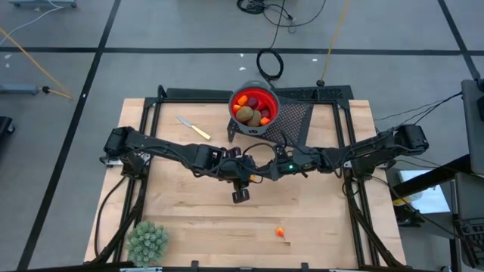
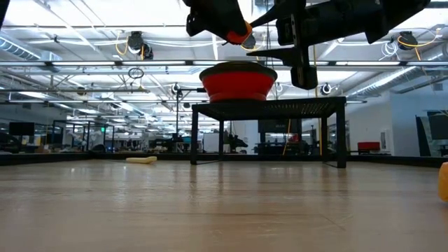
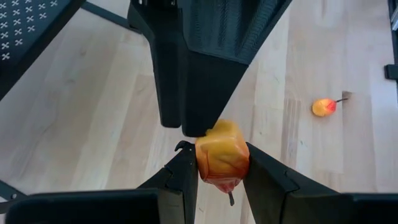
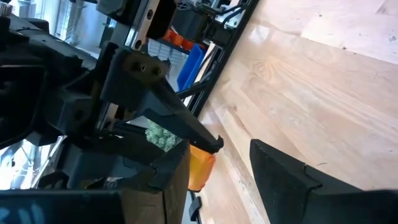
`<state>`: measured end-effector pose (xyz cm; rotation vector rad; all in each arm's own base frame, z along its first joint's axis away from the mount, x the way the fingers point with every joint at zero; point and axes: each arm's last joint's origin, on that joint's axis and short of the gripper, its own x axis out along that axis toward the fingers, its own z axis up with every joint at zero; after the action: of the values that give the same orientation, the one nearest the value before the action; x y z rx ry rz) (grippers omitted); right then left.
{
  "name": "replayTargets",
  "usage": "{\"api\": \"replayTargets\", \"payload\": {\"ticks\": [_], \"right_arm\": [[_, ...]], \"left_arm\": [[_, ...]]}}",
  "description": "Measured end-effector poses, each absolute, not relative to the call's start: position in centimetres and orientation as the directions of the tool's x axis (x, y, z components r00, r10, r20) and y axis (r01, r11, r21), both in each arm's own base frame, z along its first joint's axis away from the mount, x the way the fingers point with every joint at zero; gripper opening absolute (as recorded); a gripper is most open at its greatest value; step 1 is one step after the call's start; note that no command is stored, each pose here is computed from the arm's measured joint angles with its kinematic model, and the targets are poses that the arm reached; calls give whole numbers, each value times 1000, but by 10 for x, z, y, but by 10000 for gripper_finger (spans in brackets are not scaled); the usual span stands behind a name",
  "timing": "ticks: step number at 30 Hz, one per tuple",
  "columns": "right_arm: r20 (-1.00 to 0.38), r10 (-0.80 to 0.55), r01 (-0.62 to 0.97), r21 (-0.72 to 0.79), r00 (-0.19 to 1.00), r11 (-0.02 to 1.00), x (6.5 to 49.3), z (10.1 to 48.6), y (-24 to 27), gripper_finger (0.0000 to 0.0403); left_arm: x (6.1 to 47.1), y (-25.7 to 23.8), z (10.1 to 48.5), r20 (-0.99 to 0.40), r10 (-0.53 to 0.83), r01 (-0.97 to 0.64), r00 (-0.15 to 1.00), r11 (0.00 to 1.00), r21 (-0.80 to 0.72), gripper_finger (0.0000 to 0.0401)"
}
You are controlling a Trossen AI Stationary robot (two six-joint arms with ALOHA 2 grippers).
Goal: Pick & Place Fruit
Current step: Put the top pear into the strainer bowl on the shelf
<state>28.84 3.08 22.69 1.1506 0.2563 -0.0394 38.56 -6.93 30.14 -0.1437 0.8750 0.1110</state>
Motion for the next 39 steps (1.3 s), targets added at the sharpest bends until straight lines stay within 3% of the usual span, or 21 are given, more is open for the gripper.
{"api": "replayTargets", "payload": {"ticks": [39], "right_arm": [[-285,63,237,884,957,402,286,221,33,160]], "left_arm": [[402,-49,290,-751,70,-227,657,968,-109,106]]}}
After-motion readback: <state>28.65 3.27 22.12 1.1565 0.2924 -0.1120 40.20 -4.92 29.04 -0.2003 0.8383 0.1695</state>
